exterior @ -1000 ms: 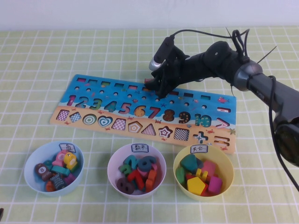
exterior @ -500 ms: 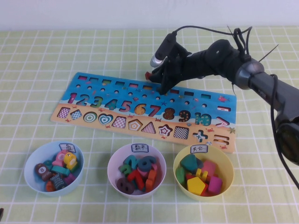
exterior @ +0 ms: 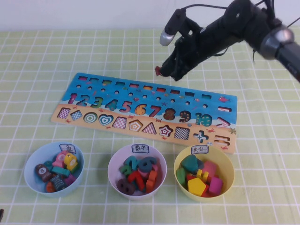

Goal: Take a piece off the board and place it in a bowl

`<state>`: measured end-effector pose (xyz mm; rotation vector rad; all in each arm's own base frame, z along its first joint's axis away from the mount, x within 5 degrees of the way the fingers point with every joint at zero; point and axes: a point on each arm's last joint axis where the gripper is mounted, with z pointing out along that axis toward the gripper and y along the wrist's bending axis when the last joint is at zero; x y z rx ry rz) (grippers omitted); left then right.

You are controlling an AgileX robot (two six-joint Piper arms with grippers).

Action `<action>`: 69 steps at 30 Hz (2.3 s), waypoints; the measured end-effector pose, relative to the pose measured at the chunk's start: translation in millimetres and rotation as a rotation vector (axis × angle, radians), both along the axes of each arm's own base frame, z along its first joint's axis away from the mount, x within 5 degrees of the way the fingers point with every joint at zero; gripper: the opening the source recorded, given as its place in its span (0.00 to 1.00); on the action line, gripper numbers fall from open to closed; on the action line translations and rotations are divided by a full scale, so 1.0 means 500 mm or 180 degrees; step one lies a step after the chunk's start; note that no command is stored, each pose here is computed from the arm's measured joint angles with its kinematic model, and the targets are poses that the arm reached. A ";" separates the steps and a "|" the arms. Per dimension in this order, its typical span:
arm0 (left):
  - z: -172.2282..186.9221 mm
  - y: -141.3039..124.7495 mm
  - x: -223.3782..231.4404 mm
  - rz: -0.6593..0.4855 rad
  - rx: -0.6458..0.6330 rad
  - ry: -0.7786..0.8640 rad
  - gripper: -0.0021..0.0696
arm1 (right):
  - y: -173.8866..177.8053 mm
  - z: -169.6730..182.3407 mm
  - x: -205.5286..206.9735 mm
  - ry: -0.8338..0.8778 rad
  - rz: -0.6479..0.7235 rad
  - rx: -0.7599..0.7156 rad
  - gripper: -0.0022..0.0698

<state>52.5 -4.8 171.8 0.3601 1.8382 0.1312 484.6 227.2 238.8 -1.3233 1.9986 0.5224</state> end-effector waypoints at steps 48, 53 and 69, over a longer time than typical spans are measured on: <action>0.000 0.000 0.000 0.0000 0.0000 0.0000 0.02 | 0.337 -0.012 -0.359 0.0627 0.1974 0.0438 0.15; 0.000 0.000 0.000 0.0000 0.0000 0.0000 0.02 | 0.349 -0.020 -0.358 0.0552 0.1970 0.0584 0.15; 0.000 0.000 0.000 0.0000 0.0000 0.0000 0.02 | 0.364 -0.053 -0.347 0.0529 0.1911 0.0673 0.70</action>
